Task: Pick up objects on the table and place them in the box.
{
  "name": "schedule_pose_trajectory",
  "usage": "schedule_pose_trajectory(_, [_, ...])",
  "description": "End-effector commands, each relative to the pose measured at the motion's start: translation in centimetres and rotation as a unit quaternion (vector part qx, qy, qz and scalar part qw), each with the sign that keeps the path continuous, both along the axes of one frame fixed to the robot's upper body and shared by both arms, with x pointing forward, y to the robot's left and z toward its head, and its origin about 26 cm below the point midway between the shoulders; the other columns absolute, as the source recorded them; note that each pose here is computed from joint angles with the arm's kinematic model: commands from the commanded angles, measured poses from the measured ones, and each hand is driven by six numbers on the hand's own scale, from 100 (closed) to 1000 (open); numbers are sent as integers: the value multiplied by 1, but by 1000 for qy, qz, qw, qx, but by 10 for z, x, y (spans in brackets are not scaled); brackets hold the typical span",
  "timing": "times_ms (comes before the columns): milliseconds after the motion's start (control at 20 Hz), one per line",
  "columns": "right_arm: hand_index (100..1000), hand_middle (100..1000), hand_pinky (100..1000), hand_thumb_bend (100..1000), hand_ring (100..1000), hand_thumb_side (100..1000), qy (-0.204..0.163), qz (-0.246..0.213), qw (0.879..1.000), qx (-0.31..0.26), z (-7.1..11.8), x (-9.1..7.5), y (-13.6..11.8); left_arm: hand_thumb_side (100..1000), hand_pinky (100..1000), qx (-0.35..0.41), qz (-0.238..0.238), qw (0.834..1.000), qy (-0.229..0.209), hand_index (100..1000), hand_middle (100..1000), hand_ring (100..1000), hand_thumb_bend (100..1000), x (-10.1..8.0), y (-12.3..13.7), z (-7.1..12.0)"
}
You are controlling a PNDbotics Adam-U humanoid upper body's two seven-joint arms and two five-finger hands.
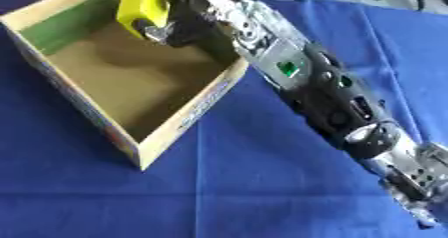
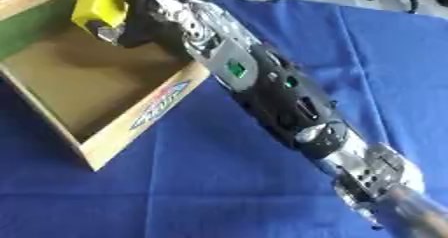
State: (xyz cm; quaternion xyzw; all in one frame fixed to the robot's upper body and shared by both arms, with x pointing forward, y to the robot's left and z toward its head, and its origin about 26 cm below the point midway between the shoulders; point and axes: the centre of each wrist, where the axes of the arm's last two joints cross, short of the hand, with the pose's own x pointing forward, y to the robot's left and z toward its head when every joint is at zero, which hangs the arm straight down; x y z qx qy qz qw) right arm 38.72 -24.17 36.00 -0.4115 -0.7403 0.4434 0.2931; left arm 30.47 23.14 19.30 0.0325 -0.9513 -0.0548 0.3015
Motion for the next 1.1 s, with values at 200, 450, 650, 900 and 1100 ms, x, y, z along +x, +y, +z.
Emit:
schedule_pose_trajectory(200, [497, 370, 551, 100, 625, 394, 9, 9, 999, -49, 3, -4, 6, 927, 299, -3, -1, 1000, -13, 646, 553, 437, 100, -1, 0, 6])
schedule_pose_trajectory(450, [659, 527, 681, 104, 731, 514, 50, 22, 994, -92, 0, -8, 10, 925, 300, -5, 1, 1000, -16, 642, 554, 436, 100, -1, 0, 6])
schedule_pose_trajectory(650, [793, 699, 751, 288, 806, 647, 79, 25, 989, -119, 2, -12, 9, 924, 300, -4, 3, 1000, -15, 643, 554, 436, 100, -1, 0, 6])
schedule_pose_trajectory(900, [943, 842, 811, 632, 898, 843, 73, 43, 990, -117, 13, -21, 8, 924, 300, -3, 3, 1000, -12, 642, 554, 436, 100, -2, 0, 5])
schedule_pose_trajectory(1100, [964, 876, 841, 656, 932, 873, 52, 40, 992, -105, 18, -26, 6, 924, 300, -2, 3, 1000, -10, 643, 554, 436, 100, -2, 1, 4])
